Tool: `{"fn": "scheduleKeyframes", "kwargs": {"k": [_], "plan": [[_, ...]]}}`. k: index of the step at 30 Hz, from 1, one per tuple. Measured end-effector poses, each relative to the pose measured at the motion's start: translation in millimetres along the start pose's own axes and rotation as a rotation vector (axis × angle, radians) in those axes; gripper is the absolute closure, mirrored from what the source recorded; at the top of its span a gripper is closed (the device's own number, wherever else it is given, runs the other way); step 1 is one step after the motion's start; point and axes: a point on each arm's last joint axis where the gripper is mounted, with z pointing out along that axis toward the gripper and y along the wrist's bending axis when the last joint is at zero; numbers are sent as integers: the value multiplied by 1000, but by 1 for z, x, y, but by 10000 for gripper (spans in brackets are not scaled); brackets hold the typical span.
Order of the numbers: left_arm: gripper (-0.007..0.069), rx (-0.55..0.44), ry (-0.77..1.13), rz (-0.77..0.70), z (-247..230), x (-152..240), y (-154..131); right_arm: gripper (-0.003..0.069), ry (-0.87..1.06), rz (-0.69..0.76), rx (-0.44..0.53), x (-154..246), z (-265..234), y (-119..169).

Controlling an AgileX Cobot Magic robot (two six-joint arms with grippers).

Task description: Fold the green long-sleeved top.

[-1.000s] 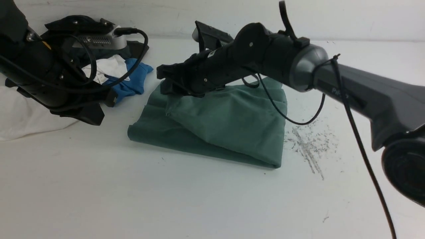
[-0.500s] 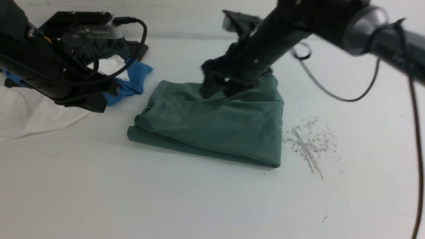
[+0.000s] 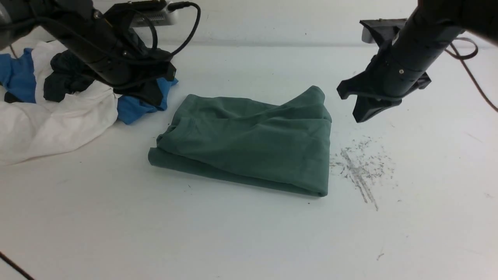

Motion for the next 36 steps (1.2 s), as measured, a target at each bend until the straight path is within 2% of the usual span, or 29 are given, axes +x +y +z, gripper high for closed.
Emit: {"fn": "scheduleKeyframes", "kwargs": {"k": [1,4,5,6,9,12,14,16,19,22,24,27,32,36], "plan": [[594,0,-5,11,2,-3,0,673,0,-2,-2,0,0,0],[487,1,15,41,37,-14,6,673,-7,13,-47,-1,0,4],[479,0,12,44,37,-14,5,673,-7,14,-49,-1,0,4],[391,1,34,44,54,-15,9,673,-7,32,-61,-1,0,5],[261,-7,62,36,82,-11,17,662,-8,41,-60,-1,0,5],[193,-13,77,32,96,-8,21,643,-6,37,-45,-1,0,4],[144,-19,77,27,108,-7,25,590,1,30,-28,0,2,2],[133,-21,79,24,114,-6,27,540,14,29,-22,0,8,1],[152,-19,87,35,125,-4,26,407,55,29,-8,1,26,-4],[223,-18,96,51,129,-2,25,288,92,59,-13,2,44,-6],[379,-15,100,63,130,-2,24,181,122,102,-49,3,62,-6],[559,-13,96,72,124,-4,22,89,132,147,-106,3,80,-4],[578,-6,94,80,107,-7,17,67,114,191,-161,1,95,-1],[578,-1,74,91,84,-11,11,123,114,220,-229,0,103,4]]}}
